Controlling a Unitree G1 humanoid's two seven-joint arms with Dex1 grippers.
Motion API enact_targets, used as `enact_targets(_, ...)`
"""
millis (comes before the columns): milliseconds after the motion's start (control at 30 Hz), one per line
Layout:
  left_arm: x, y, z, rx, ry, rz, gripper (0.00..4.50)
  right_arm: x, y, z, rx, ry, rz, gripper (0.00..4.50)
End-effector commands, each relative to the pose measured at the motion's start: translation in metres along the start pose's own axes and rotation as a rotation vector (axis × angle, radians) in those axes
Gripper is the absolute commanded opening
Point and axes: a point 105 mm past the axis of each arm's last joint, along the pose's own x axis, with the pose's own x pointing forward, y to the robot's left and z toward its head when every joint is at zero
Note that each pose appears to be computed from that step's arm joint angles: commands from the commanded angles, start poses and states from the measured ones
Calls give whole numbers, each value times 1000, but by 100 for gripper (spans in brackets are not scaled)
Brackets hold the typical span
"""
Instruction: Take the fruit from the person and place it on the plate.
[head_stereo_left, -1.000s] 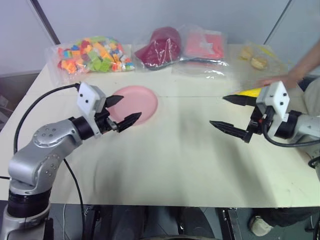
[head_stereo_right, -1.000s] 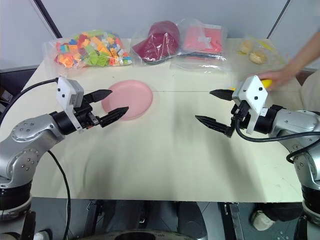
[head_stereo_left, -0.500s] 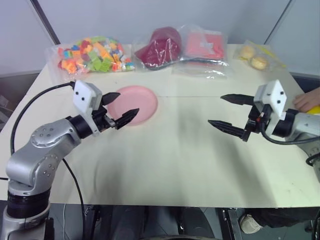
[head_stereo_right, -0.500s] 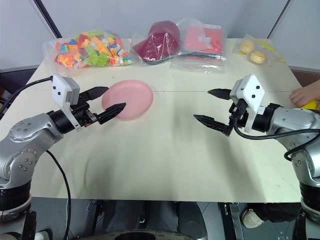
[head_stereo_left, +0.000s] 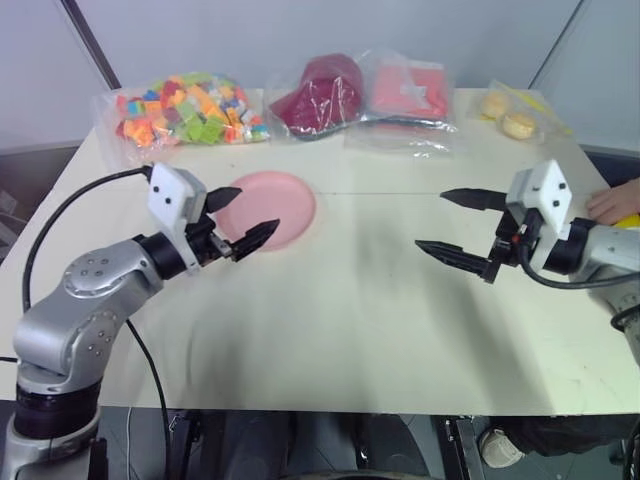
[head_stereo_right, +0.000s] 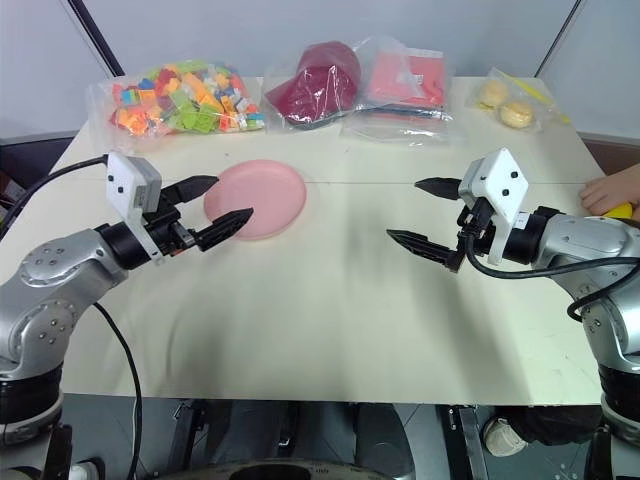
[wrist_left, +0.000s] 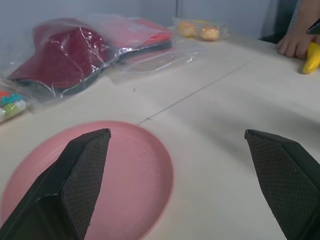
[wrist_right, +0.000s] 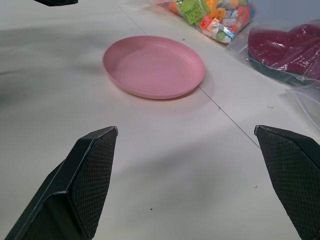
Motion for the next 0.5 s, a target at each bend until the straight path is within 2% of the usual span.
enact_targets(33, 1, -3, 12, 37, -44, -5, 450, -4, -3, 12, -43, -22, -16, 448)
enact_targets(500, 1, -4, 12, 38, -42, -3, 450, -4, -3, 11, -39, -20, -14, 448)
